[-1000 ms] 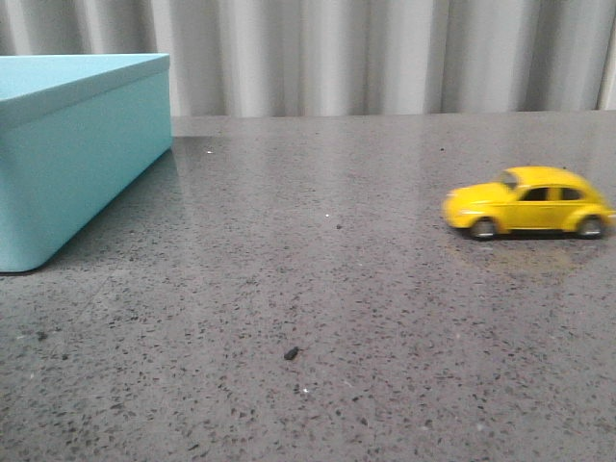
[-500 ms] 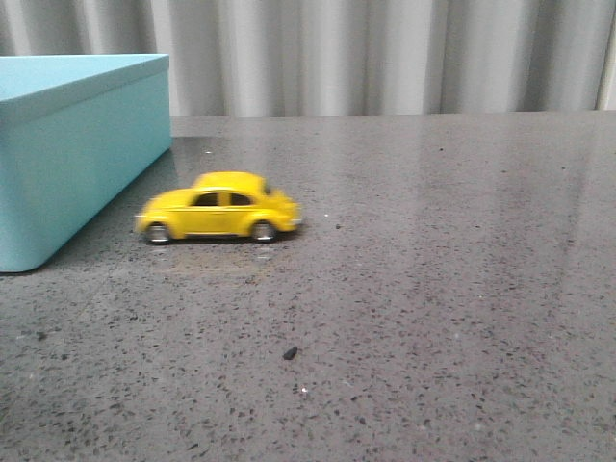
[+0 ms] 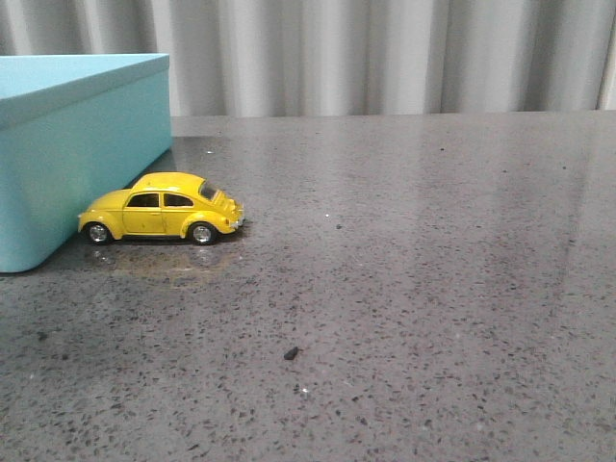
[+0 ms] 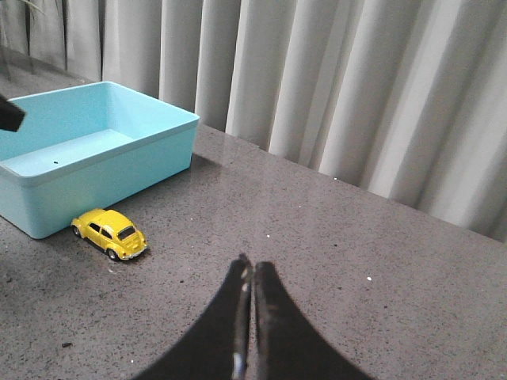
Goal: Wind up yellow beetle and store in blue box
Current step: 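Lower the open left gripper around the car beside the box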
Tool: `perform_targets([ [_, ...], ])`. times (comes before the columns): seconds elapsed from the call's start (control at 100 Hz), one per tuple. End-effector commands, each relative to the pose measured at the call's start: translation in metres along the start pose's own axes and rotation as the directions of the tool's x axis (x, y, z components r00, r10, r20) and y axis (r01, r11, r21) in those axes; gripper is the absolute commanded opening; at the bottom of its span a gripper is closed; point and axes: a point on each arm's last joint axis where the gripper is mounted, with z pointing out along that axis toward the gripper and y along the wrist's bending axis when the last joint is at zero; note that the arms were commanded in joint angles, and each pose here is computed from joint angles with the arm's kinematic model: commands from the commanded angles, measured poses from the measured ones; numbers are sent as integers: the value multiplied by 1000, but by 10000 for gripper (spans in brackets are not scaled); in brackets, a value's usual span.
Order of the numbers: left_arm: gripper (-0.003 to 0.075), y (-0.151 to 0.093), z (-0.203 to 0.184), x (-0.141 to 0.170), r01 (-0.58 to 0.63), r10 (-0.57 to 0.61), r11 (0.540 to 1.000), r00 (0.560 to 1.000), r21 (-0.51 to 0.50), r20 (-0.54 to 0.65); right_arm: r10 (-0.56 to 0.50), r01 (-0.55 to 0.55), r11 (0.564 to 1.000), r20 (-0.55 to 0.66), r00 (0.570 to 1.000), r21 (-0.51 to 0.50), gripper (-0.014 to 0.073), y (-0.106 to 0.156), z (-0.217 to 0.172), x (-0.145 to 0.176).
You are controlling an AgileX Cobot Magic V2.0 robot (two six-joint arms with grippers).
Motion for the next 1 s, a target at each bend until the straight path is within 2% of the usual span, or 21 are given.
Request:
perform_targets([
  [0.0,-20,10,8,-27,-76,76,997,996,-9,38,-15,14,1000,81,997,18,-43,-2,1,-12],
  [0.11,-18,21,29,-39,-136,136,991,991,8,-3,-15,14,1000,69,997,15,-43,-2,2,-10],
  [0.18,25,27,43,-43,-199,200,980,979,25,-48,-15,14,1000,67,998,14,-43,-2,2,-10],
  [0.23,98,30,54,-45,-233,235,972,969,33,-77,-15,14,1000,67,998,14,-43,-2,2,-10],
  [0.38,424,21,86,-45,-352,363,931,920,95,-150,-12,11,1000,41,999,8,-43,-1,7,-3],
  [0.43,479,13,96,-43,-414,430,902,886,122,-172,-8,8,1000,32,999,3,-43,0,9,-1],
  [0.62,491,-2,123,-34,-586,615,789,751,186,-243,-5,5,1000,25,1000,-1,-43,0,11,2],
  [0.83,491,-1,135,-27,-564,614,789,732,243,-295,-5,5,1000,25,1000,-1,-43,0,11,2],
  [0.99,491,9,140,-22,-501,580,814,726,293,-370,-4,4,1000,15,1000,-2,-43,0,13,4],
])
